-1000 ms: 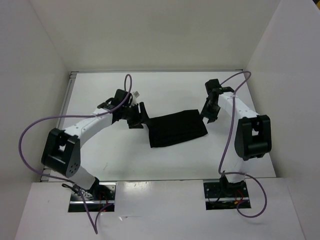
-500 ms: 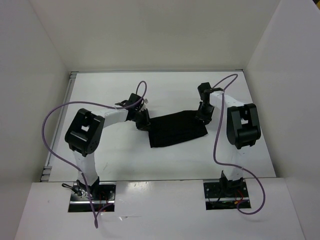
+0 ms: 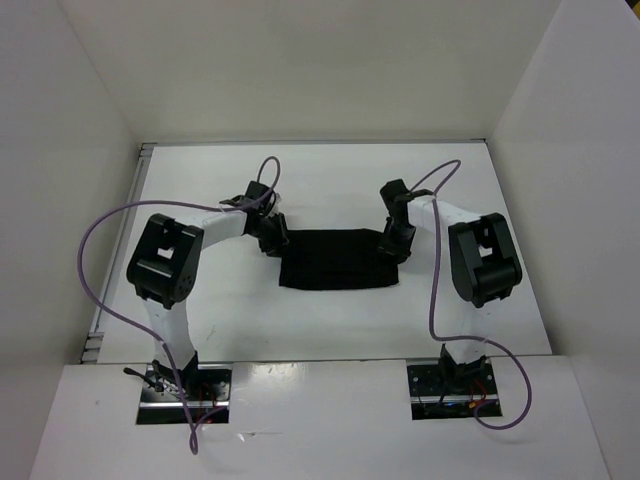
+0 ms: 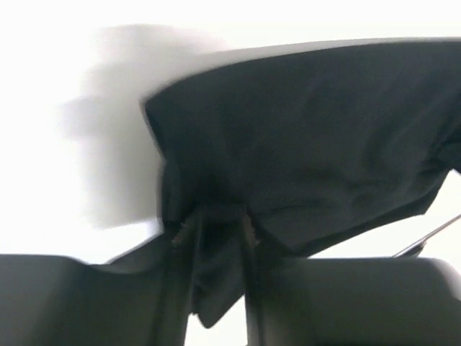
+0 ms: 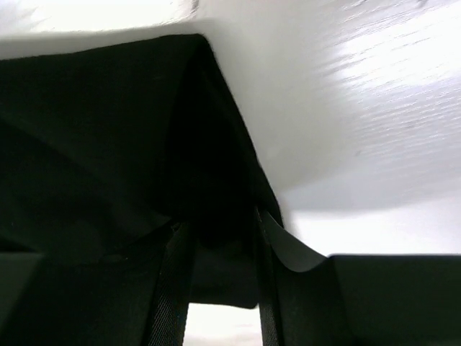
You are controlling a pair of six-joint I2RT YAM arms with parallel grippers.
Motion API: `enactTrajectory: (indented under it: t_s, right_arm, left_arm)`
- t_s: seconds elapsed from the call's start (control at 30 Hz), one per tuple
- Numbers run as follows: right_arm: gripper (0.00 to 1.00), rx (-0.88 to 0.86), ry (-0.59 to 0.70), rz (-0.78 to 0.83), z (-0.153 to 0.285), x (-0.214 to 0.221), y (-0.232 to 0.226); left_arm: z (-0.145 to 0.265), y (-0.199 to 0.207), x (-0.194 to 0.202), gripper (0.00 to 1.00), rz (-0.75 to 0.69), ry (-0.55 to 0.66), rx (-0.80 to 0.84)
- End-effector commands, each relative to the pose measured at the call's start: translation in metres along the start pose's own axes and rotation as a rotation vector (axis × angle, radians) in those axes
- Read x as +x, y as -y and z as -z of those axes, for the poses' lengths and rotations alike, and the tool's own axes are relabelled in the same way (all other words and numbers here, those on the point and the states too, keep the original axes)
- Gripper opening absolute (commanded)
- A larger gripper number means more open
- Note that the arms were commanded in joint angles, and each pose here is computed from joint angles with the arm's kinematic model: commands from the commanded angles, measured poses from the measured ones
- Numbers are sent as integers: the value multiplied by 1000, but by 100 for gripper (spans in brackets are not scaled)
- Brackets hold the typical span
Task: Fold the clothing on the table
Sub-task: Fold the skirt
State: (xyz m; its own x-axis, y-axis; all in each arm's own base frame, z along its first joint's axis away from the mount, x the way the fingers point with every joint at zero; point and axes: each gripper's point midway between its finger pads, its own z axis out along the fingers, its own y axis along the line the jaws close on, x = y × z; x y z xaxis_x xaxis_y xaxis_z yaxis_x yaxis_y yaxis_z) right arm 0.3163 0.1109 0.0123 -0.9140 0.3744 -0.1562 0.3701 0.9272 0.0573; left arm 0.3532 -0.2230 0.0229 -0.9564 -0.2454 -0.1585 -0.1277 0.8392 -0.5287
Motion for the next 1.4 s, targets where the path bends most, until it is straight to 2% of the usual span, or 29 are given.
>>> enactTrajectory:
  t_s: [0.0, 0.03, 0.17, 0.27, 0.4, 0.53, 0.63, 1.13, 1.23, 1.37]
  right_arm:
    - [40, -69, 58, -22, 28, -7, -16]
    - [40, -97, 89, -15, 45, -13, -24]
    - [40, -146, 190, -24, 91, -31, -29]
    - [41, -133, 189, -24, 92, -26, -23]
    - [43, -97, 165, 6, 74, -19, -16]
    - [46, -114, 95, 66, 43, -7, -19]
    - [47, -136, 68, 93, 29, -5, -25]
    - [48, 15, -53, 99, -24, 16, -1]
    - [48, -11, -36, 98, -16, 13, -5]
    - [51, -110, 55, 109, 26, -10, -23]
  left_arm:
    - [27, 0, -10, 38, -65, 60, -21]
    - [35, 6, -9, 59, -76, 76, 3]
    - [82, 28, -5, 75, -98, 170, 72]
    - [91, 20, 7, 75, -70, 176, 72]
    - [97, 28, 16, 74, -80, 149, 126]
    - [116, 65, 20, 69, -152, 139, 233]
    - [130, 84, 18, 69, -176, 154, 286]
    - [139, 93, 21, 69, -175, 154, 326]
    - [138, 94, 19, 69, -166, 153, 327]
    - [136, 95, 19, 69, -167, 144, 334]
